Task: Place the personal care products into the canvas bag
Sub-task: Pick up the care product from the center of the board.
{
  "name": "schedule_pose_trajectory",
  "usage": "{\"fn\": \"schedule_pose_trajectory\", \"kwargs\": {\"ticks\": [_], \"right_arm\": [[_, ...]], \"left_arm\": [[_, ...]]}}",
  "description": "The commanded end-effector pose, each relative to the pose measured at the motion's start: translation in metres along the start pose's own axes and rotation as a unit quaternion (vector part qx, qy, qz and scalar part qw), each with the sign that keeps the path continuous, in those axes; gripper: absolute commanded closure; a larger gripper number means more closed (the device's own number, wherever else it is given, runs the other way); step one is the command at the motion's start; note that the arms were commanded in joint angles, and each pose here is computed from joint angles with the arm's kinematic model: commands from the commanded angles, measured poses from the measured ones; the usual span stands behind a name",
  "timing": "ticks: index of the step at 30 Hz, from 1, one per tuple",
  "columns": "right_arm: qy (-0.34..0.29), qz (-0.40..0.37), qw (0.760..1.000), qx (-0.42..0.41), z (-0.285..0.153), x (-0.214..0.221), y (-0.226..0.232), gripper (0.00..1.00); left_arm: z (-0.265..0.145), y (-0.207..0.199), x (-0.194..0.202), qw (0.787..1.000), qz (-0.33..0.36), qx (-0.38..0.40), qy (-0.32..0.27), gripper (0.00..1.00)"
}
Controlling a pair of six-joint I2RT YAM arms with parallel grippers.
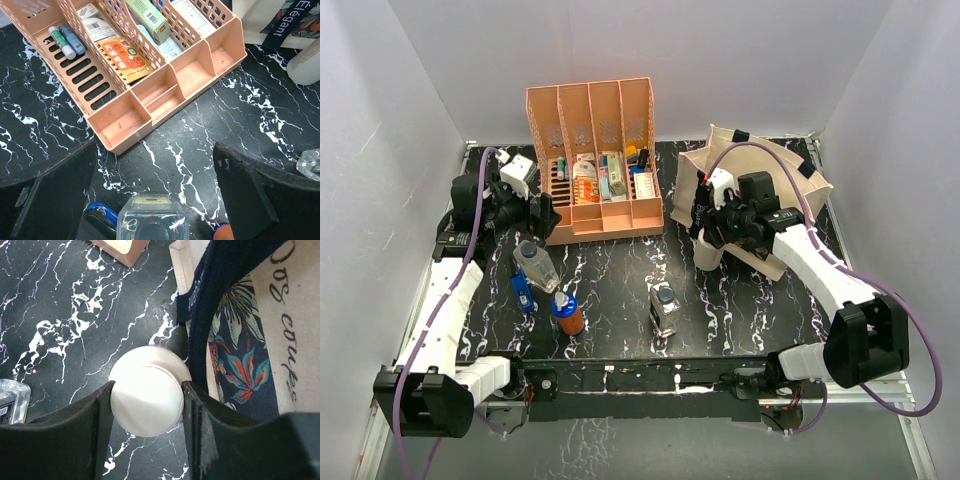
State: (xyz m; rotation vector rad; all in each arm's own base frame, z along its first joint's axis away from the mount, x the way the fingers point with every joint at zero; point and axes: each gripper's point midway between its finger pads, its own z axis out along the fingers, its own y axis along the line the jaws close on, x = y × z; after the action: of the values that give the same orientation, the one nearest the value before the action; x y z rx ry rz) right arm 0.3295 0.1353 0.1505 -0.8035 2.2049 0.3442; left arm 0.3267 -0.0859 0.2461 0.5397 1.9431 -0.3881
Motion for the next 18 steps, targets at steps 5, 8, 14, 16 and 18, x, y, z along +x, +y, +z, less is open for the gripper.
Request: {"fn": "schedule_pose_trajectory", "kwargs": {"ticks": [5,8,14,16,18], "right_arm": [[-0.045,-0.015,0.999,0.007,-0.006,-0.025,-0.004,0.87],[-0.066,-0.031,0.997,-0.029,-0.017,-0.039,0.010,0.92],[-0.102,-0.076,0.987,-0.101,-0.046,-0.060,0.040,0.92],[-0.114,-0.095,0.982,-0.114,-0.055,-0.068,0.047,0.92],[-0.130,-0.117,0.977,-0.122,-0.066,-0.079,0.053,0.92]], "left_arm": [[-0.005,-0.007,-0.006,1.000,0.011,0.012,-0.011,0.03],[-0.005,-0.006,-0.005,1.000,0.012,0.012,-0.009,0.03],[-0.002,-0.005,-0.004,1.000,0.009,0.013,-0.007,0.03],[-0.001,-0.005,-0.004,1.000,0.007,0.014,-0.006,0.03],[-0.001,-0.005,-0.004,1.000,0.006,0.014,-0.006,0.03]]}}
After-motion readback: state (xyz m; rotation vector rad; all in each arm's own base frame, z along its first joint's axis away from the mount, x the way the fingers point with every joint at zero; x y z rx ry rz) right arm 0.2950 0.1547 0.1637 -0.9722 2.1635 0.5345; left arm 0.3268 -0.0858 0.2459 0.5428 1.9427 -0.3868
